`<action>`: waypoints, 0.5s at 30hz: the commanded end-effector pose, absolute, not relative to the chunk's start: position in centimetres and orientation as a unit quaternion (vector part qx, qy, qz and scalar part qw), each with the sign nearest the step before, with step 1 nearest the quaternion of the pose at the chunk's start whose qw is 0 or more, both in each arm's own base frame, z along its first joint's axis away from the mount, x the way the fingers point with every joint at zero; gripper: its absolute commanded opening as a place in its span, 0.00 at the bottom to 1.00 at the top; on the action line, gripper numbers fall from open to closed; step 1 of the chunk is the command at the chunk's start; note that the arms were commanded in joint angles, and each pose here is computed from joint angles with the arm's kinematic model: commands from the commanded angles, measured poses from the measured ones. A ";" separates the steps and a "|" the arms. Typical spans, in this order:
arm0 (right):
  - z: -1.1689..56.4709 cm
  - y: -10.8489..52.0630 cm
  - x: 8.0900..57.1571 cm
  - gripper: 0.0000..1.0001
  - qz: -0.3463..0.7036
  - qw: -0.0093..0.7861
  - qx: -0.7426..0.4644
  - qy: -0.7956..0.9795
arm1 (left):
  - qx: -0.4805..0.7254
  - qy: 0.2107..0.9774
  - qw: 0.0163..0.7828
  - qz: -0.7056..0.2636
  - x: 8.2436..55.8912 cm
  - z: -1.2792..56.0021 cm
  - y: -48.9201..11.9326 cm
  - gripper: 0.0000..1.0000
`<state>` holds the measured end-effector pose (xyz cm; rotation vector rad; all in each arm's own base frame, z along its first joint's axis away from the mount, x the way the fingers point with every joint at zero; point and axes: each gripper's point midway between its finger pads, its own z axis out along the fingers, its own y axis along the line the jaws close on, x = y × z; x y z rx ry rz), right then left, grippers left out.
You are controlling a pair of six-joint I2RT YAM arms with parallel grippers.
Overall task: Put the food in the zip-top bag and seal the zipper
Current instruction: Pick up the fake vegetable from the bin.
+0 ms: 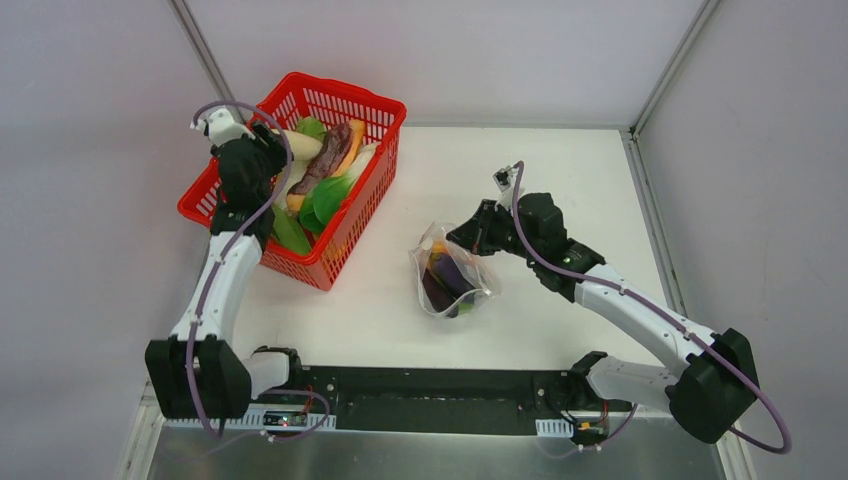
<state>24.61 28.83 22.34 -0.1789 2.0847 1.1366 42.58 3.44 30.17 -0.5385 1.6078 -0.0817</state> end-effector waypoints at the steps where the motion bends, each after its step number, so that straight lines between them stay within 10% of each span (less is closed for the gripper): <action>1: 25.5 29.5 25.2 0.00 0.468 0.399 -0.079 0.785 | -0.265 0.680 0.684 0.023 38.6 31.5 6.7 0.00; 15: 25.9 29.4 24.9 0.00 0.477 0.400 -0.073 0.779 | -0.202 0.698 0.684 -0.057 32.8 35.3 3.5 0.00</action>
